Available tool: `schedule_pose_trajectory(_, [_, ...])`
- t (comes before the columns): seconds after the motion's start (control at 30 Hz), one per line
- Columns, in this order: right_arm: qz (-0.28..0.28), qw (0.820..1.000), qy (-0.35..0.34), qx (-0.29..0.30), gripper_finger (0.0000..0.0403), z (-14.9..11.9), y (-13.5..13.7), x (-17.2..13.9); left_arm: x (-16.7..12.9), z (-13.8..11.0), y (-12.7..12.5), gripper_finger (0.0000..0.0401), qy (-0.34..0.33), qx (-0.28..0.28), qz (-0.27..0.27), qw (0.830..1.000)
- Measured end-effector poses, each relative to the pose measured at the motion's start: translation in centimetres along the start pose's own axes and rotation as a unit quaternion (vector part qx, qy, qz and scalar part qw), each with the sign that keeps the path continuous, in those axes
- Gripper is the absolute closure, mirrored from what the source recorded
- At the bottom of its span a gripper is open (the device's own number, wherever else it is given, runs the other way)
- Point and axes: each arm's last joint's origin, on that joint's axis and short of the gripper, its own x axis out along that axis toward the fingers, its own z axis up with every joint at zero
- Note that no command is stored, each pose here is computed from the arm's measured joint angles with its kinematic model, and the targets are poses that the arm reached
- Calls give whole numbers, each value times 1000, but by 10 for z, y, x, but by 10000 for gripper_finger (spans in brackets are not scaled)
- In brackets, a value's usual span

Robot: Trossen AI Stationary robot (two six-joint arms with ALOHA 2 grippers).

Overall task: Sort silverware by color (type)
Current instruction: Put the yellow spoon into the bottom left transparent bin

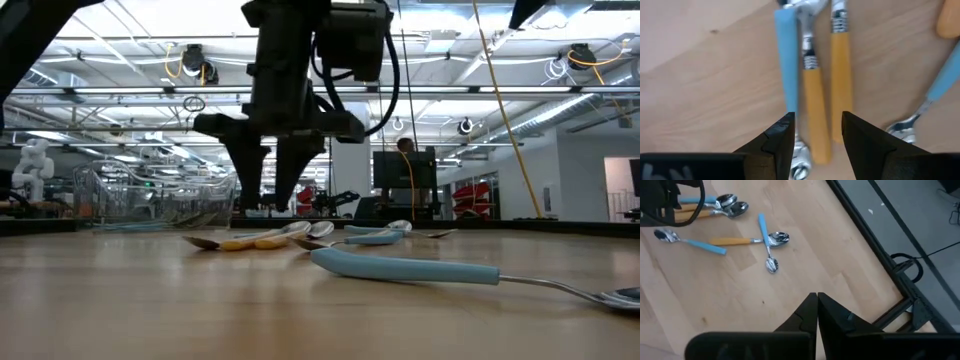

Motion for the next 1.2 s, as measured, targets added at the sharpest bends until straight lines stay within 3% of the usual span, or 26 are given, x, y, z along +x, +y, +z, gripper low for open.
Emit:
schedule_pose_trajectory(0.2, [10, 998, -12, 59, 394, 3, 2, 0, 0, 7, 9, 263, -5, 29, 37, 999])
schedule_pose_trajectory(0.37, [31, 995, -8, 95, 394, 4, 4, 0, 0, 8, 8, 295, -16, 50, 33, 998])
schedule_pose_trajectory(0.57, [59, 991, 7, 118, 394, 4, 6, 0, 3, 7, 1, 299, -27, 42, 12, 999])
schedule_pose_trajectory(0.7, [64, 990, 6, 127, 394, 5, 7, 0, 16, 4, -5, 300, -17, 42, 17, 999])
schedule_pose_trajectory(1.2, [64, 993, 0, 100, 394, 5, 7, 0, 19, -3, -12, 300, -39, 11, 9, 999])
